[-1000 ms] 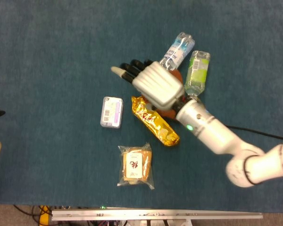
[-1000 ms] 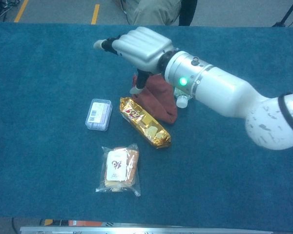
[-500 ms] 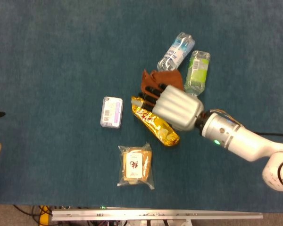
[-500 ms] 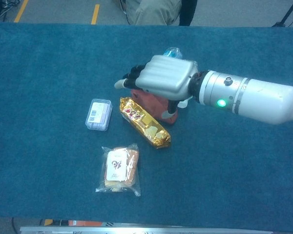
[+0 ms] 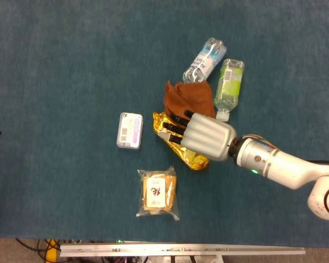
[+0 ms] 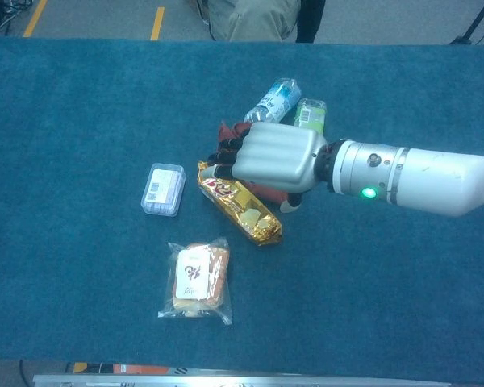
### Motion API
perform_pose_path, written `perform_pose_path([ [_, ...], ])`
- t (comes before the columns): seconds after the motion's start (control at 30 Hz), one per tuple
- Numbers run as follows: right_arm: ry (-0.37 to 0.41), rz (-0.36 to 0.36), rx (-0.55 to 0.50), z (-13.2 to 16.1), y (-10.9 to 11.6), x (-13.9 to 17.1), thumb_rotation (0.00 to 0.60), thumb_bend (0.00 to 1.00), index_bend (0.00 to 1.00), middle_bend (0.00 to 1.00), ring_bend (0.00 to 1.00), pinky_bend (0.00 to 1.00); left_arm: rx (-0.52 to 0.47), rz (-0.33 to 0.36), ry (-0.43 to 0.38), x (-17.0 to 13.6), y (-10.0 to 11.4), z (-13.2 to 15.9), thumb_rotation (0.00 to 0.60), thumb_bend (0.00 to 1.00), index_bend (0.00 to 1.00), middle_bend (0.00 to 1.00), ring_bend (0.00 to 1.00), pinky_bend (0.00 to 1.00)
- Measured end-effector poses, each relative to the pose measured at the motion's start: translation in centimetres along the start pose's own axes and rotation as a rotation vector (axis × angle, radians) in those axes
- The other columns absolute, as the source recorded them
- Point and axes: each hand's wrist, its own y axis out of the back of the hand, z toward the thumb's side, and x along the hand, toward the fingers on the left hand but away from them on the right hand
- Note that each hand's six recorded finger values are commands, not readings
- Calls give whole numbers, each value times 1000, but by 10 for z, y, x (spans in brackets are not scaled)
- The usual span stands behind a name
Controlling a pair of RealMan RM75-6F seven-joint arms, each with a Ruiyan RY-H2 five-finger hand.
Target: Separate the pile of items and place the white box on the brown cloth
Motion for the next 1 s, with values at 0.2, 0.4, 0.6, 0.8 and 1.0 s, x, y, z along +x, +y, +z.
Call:
perform_pose_path([
  [0.2,-1,23,53,-6,-9,0,600,0,0,129,111,305,0,-2,-1,0,-1,1,600,353,189,208,155,161],
  [0.4,-1,-2,66,-2,-9,-11,600,0,0,128,101,301,-3,-1,-1,0,-1,2,600,353,189,208,155,161],
  [0.6,23,-12,104,12,-10,-24,600,0,0,123,98,301,-5,0,10,-4,0,0,600,353,189,207,155,160],
  [0.8,44,1,124,22,-11,-31,600,0,0,123,98,301,-9,0,22,-8,0,-4,600,353,189,207,155,158],
  [1.0,56,23,142,27,-16,-32,600,0,15,171,98,301,-15,0,23,-9,0,-5,600,353,189,207,154,158],
])
